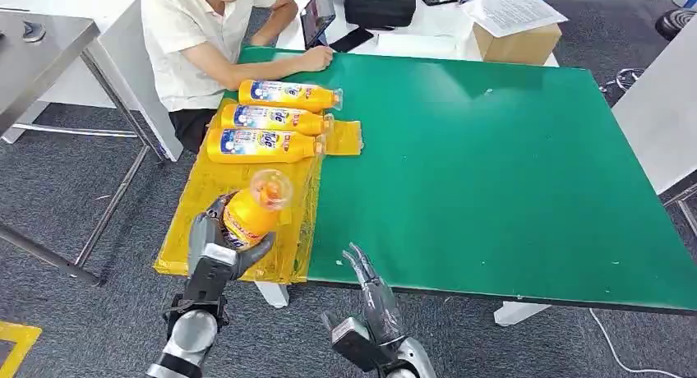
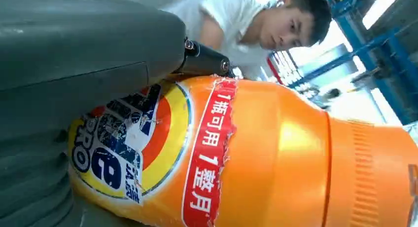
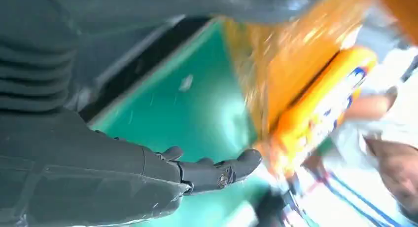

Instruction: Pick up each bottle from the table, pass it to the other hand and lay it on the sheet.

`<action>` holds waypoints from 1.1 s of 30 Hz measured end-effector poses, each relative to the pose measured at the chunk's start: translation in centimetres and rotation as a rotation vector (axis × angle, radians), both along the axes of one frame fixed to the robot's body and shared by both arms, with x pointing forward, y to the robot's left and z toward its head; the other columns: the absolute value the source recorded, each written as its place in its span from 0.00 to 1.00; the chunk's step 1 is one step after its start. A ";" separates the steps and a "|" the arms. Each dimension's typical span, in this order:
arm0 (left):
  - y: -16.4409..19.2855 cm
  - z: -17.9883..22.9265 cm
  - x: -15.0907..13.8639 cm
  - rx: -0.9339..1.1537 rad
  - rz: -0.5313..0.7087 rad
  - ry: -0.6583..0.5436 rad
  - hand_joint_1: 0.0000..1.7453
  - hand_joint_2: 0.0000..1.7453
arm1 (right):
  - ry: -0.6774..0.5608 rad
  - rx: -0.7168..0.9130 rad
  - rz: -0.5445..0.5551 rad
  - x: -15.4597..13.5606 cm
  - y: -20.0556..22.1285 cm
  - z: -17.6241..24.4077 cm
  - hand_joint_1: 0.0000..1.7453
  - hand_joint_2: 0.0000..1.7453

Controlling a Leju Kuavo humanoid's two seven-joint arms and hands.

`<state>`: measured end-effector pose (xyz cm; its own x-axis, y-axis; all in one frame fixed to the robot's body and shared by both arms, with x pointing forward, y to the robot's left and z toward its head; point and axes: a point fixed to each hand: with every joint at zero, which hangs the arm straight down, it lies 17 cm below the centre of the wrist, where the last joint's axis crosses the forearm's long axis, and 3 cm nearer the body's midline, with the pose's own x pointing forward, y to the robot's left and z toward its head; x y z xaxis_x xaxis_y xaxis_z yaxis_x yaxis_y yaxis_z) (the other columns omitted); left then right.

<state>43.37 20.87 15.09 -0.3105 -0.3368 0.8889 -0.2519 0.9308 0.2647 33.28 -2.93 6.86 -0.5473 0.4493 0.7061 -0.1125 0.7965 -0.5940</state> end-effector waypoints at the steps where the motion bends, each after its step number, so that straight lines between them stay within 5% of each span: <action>1: 0.5 -0.6 0.1 0.067 0.016 0.021 1.00 1.00 | -0.041 -0.039 -0.031 0.2 -0.7 0.2 0.00 0.00; 9: 2.4 -7.3 2.4 0.415 -0.042 0.262 0.96 1.00 | -0.005 0.022 -0.224 2.5 -5.8 -0.1 0.00 0.00; 12: 2.6 -8.0 3.2 0.445 -0.059 0.295 0.63 1.00 | 0.007 0.037 -0.236 2.7 -6.1 -0.2 0.00 0.00; 13: 2.4 -8.4 3.6 0.452 -0.080 0.318 0.26 1.00 | 0.014 0.047 -0.241 2.7 -6.2 -0.3 0.00 0.00; 17: 1.7 -9.5 5.2 0.462 -0.174 0.388 0.01 1.00 | 0.041 0.092 -0.224 3.1 -5.8 -0.1 0.00 0.00; 33: 1.5 -11.2 7.1 0.471 -0.314 0.472 0.00 1.00 | 0.072 0.122 -0.177 2.9 -4.4 -0.7 0.00 0.00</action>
<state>50.44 22.37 3.84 -0.0752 -0.6738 0.7351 0.2472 0.7016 0.6683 36.16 -7.35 6.13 -0.4137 0.4429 0.7954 -0.0032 0.8730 -0.4878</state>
